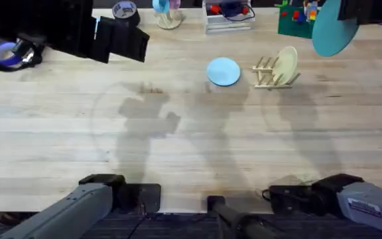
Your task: Pick up the plates from the table one by one and place each into a slot on the dish rack.
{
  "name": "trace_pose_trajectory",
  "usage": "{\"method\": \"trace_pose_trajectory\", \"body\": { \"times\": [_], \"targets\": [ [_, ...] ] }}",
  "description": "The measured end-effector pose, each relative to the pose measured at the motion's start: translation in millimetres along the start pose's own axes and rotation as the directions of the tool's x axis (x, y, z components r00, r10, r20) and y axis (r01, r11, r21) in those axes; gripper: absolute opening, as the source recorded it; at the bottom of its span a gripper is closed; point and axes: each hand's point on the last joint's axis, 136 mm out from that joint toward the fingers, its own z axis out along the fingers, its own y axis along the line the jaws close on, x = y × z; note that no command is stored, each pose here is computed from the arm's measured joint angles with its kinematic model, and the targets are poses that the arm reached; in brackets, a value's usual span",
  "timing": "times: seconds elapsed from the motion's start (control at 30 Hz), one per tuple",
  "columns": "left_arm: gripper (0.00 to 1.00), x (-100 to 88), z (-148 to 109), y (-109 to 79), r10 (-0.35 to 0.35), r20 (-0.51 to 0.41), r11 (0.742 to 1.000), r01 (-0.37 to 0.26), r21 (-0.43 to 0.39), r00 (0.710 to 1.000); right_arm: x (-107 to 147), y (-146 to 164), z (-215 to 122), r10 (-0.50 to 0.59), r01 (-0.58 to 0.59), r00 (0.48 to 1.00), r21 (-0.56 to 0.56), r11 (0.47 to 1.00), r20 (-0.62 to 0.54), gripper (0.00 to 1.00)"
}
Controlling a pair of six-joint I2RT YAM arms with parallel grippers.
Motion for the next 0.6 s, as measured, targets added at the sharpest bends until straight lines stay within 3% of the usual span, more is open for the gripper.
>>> {"method": "trace_pose_trajectory", "body": {
  "times": [0.6],
  "targets": [
    [0.992,0.0,0.0,0.0,0.0,0.0,1.0,0.0,0.0,1.0,4.0,0.5,3.6,0.01,-0.01,1.0,0.005,1.0,-0.025,0.029]
  ]
}}
